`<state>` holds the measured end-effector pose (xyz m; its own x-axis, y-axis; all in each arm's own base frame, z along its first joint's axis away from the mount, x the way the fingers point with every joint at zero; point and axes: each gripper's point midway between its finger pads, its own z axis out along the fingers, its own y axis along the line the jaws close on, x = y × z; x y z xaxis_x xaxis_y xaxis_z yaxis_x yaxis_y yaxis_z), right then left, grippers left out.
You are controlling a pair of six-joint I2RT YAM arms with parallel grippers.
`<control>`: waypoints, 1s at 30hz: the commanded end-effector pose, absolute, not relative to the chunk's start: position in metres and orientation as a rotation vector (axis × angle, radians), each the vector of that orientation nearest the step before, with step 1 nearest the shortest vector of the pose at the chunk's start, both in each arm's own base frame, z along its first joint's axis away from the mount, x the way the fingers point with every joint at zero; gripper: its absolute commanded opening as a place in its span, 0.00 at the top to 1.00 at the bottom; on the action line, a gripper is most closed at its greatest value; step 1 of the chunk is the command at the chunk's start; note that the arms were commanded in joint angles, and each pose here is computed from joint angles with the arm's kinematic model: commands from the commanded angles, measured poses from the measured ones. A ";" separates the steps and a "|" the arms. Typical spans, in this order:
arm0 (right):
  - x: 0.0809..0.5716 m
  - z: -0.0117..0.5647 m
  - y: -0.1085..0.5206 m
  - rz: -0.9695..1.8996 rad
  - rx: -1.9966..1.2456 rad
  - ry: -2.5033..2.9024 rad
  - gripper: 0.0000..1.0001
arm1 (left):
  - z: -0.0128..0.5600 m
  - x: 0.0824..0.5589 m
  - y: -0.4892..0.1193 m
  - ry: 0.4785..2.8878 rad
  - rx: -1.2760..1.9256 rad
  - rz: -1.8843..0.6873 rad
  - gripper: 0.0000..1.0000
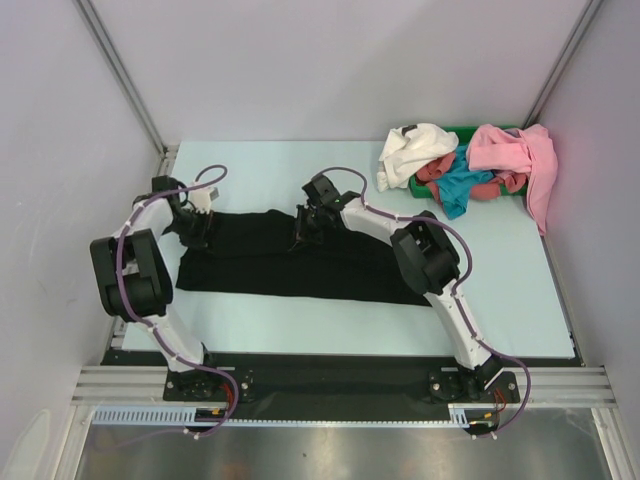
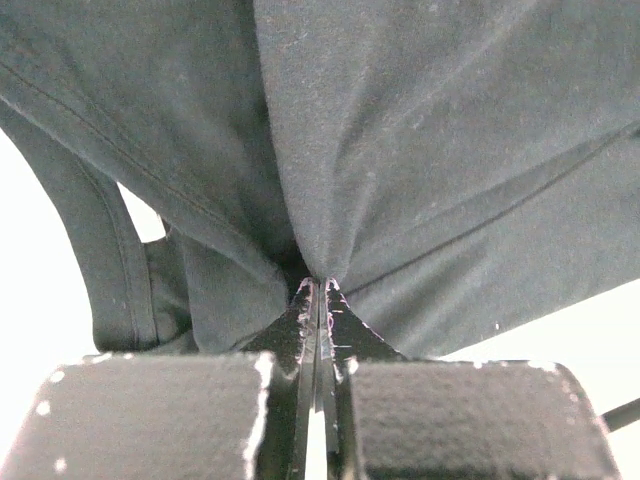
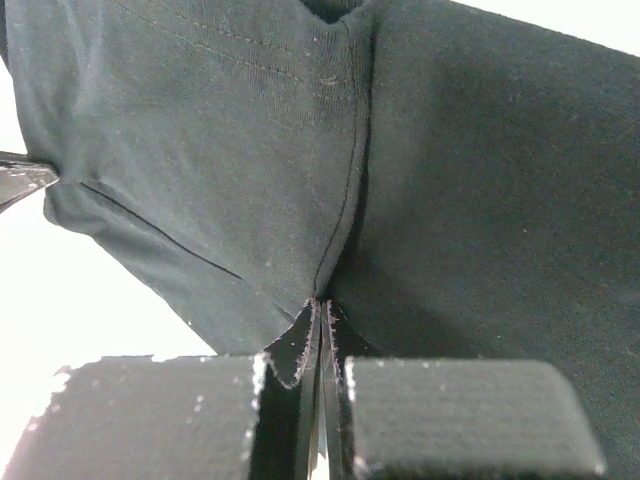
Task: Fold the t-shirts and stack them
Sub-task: Fold the tshirt
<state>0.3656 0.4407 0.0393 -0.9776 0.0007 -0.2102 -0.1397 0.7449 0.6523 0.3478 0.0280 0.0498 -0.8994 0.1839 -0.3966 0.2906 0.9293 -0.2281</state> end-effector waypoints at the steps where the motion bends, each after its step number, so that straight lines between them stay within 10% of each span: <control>1: 0.359 0.081 0.440 1.090 -0.175 2.692 1.00 | 0.079 0.345 0.032 2.640 0.397 -0.426 1.00; 24: 0.319 0.044 0.418 0.940 -0.335 2.853 0.99 | 0.035 0.313 0.049 2.743 0.491 -0.386 0.99; 28: 0.329 0.053 0.414 0.921 -0.296 2.826 0.65 | 0.044 0.327 0.052 2.727 0.484 -0.378 0.51; 30: 0.339 0.069 0.407 0.902 -0.272 2.784 0.60 | 0.054 0.332 0.050 2.695 0.494 -0.387 0.45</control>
<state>0.3216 0.4156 0.0391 -0.9720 -0.1495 -0.1814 -0.2276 0.7918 0.5668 0.3114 0.0442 0.0324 -0.9049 0.2659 -0.3325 0.3526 0.9057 -0.2355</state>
